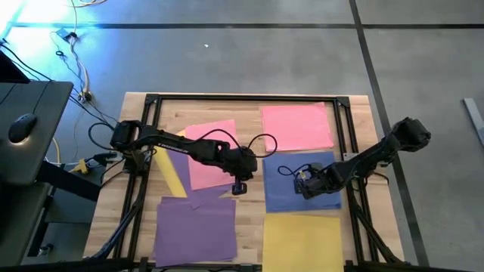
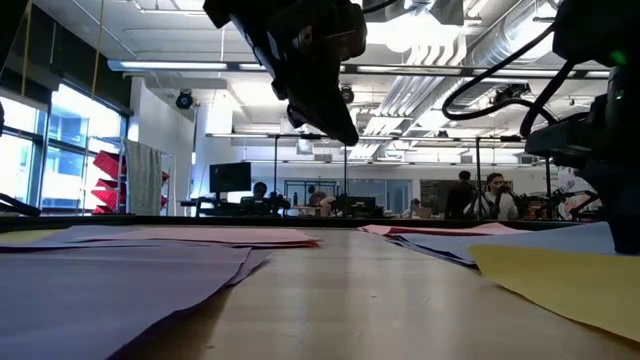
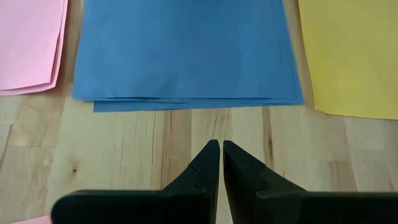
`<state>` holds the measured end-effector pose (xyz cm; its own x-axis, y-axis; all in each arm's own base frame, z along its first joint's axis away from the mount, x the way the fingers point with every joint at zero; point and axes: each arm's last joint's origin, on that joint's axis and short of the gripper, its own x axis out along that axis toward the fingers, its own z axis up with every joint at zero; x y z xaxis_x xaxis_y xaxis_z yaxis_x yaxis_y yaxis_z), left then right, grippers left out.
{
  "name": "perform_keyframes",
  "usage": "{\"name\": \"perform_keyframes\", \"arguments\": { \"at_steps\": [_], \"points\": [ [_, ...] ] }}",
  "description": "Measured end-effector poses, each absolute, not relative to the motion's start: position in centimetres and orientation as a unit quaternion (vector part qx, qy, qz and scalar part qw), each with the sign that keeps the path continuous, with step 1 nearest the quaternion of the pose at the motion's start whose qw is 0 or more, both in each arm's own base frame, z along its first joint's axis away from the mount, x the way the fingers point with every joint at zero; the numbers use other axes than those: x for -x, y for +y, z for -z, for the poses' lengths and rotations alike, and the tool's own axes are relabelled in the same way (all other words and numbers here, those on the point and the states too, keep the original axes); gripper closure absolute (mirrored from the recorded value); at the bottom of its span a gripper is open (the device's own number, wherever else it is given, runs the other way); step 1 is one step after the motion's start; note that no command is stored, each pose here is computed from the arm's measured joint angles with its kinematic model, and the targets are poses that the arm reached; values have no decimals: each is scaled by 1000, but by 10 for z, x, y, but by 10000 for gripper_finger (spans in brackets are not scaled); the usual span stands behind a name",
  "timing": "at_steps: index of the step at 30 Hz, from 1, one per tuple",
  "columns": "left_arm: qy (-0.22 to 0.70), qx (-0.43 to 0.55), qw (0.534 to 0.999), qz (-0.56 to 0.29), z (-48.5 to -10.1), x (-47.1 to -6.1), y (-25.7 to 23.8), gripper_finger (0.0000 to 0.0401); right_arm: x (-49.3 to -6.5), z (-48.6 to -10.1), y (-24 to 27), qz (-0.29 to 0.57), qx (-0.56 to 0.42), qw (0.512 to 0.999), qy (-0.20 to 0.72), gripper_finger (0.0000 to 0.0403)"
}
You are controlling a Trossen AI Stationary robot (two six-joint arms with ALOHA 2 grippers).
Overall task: Organize paper
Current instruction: Stack the blue paper on the middle right of the table, then stack the pink paper on the top right of the table
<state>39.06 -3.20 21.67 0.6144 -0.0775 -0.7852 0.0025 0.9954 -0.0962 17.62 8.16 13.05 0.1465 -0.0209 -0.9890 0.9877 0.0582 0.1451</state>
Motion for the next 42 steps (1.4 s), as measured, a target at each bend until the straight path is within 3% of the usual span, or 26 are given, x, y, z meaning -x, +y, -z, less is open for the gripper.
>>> {"name": "perform_keyframes", "arguments": {
  "at_steps": [12, 22, 33, 38, 42],
  "points": [
    [399, 66, 915, 6, -258, -372, -31, 401, -190, -171, 88, 466, -470, 565, 493, 403],
    [334, 62, 940, -31, -326, -322, -37, 401, -215, -231, 143, 236, -464, 698, 492, 403],
    [363, 29, 929, -71, -339, -289, -46, 401, -208, -167, 231, 172, -467, 637, 589, 403],
    [372, 27, 925, -70, -336, -290, -48, 401, -213, -131, 243, 182, -448, 620, 618, 403],
    [372, 30, 925, -71, -336, -290, -48, 401, -213, -126, 243, 188, -437, 616, 628, 403]
  ]
}}
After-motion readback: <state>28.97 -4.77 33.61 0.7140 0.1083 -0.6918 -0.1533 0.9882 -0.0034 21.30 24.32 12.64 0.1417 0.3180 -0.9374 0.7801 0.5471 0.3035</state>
